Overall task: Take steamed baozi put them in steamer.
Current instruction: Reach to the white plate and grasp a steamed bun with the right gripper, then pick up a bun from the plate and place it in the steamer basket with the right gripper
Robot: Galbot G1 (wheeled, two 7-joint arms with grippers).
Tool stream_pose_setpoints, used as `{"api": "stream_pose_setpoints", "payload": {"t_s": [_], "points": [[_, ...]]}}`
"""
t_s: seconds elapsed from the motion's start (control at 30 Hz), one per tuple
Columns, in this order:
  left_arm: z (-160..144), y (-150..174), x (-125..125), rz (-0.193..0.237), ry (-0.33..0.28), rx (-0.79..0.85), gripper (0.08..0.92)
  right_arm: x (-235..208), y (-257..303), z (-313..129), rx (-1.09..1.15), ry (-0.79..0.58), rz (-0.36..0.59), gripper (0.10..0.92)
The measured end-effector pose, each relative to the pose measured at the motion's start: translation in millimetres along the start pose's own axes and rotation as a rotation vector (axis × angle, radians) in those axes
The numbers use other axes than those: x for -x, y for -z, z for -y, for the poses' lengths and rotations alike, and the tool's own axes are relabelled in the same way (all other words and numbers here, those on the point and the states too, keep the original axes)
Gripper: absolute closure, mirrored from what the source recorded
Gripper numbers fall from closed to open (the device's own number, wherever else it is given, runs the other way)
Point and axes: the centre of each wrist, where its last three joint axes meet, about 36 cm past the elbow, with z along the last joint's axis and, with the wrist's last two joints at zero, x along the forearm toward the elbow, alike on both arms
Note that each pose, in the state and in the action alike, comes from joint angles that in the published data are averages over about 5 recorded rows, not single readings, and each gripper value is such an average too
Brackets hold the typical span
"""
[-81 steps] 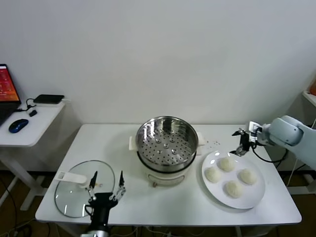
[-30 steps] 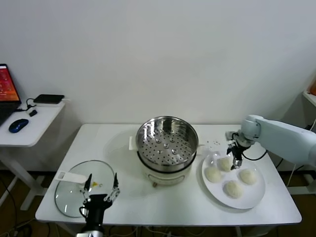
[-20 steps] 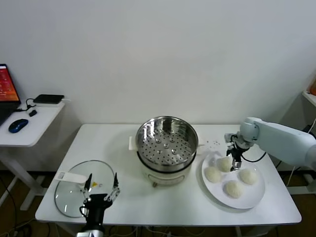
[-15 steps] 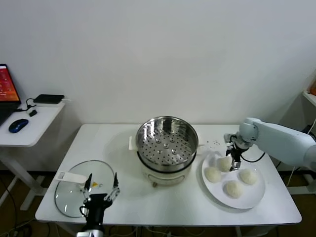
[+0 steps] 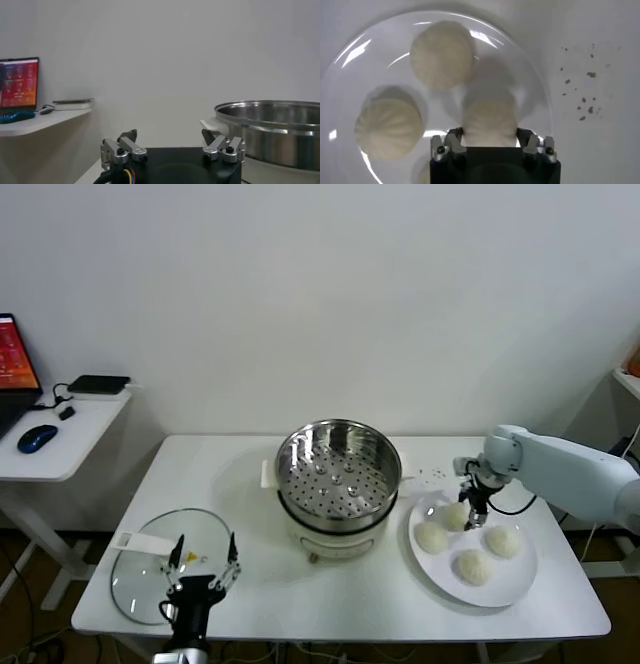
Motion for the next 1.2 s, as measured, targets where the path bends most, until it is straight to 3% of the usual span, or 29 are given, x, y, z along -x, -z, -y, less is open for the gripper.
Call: {"api": "stream_pose_setpoints", "payload": {"t_s": [0.53,1.2], "points": [[-2,0,-1,-0.001,0.004,0.006,0.177,-38,3,-1,-0.062,-0.016,0.027,0.411],[-2,-1,-2,0.001,0.001,0.013,0.177,-224,50,31,-0.345,-0.168,0.106,0.411]]}}
